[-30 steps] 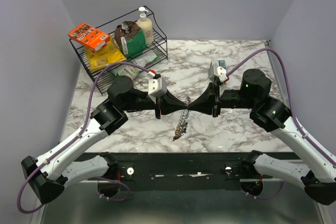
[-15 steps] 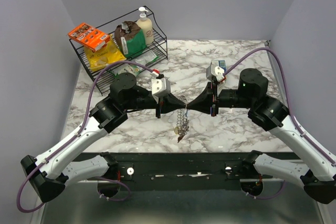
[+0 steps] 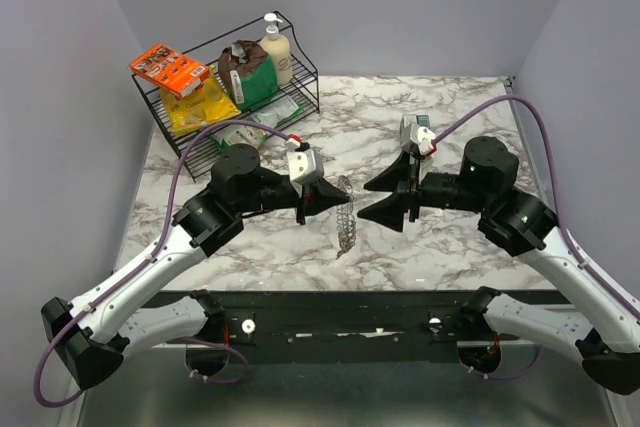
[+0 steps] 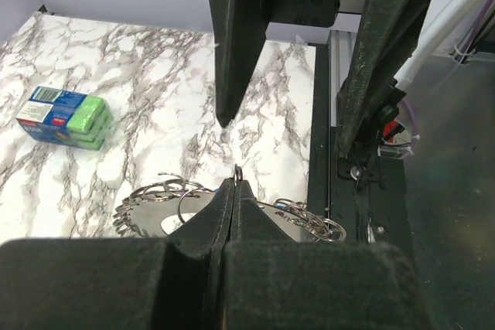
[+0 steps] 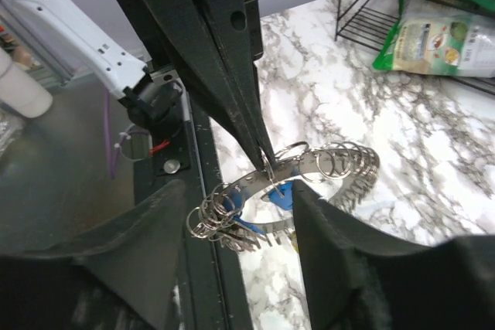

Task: Put the keys on the keyring

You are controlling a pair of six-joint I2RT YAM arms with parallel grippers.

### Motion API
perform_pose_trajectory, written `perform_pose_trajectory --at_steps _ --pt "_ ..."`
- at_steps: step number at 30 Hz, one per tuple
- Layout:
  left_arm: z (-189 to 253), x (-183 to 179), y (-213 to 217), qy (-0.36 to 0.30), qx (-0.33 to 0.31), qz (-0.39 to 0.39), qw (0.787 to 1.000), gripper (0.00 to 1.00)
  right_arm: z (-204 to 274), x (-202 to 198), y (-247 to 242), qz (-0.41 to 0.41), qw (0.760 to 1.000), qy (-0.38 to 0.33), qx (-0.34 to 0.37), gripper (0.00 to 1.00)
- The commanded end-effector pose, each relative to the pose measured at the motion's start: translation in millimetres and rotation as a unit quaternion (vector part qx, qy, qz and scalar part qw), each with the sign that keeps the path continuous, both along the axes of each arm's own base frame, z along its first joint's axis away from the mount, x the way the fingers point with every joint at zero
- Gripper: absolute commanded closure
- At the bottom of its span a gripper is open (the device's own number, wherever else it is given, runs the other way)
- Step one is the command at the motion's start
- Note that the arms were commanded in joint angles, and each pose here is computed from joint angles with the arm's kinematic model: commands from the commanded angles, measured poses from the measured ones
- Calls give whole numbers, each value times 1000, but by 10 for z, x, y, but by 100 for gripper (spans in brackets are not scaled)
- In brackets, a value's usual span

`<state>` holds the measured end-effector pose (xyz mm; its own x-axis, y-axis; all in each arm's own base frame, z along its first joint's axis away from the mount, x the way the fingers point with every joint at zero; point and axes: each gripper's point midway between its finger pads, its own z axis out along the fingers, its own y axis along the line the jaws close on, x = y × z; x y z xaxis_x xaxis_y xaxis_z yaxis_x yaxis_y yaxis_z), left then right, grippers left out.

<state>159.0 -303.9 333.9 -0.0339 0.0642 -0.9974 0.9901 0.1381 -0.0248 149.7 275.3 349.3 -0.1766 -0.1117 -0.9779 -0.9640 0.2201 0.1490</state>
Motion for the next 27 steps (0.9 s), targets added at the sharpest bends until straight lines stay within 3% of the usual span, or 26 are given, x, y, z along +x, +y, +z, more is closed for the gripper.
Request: perform_pose_trajectory --at_steps 1,3,9,27 --pt "203 50 36 -32 -30 19 999 100 -30 128 -64 -50 999 -3 -1 24" --pt "174 68 26 -30 -27 20 999 100 -46 145 -95 -62 998 -4 -1 13" --pt "36 167 -53 -17 -15 25 999 100 -96 190 -167 -89 996 -5 -3 2" --pt "-188 880 -429 -2 -2 102 995 100 -165 233 -373 -144 989 -15 -8 0"
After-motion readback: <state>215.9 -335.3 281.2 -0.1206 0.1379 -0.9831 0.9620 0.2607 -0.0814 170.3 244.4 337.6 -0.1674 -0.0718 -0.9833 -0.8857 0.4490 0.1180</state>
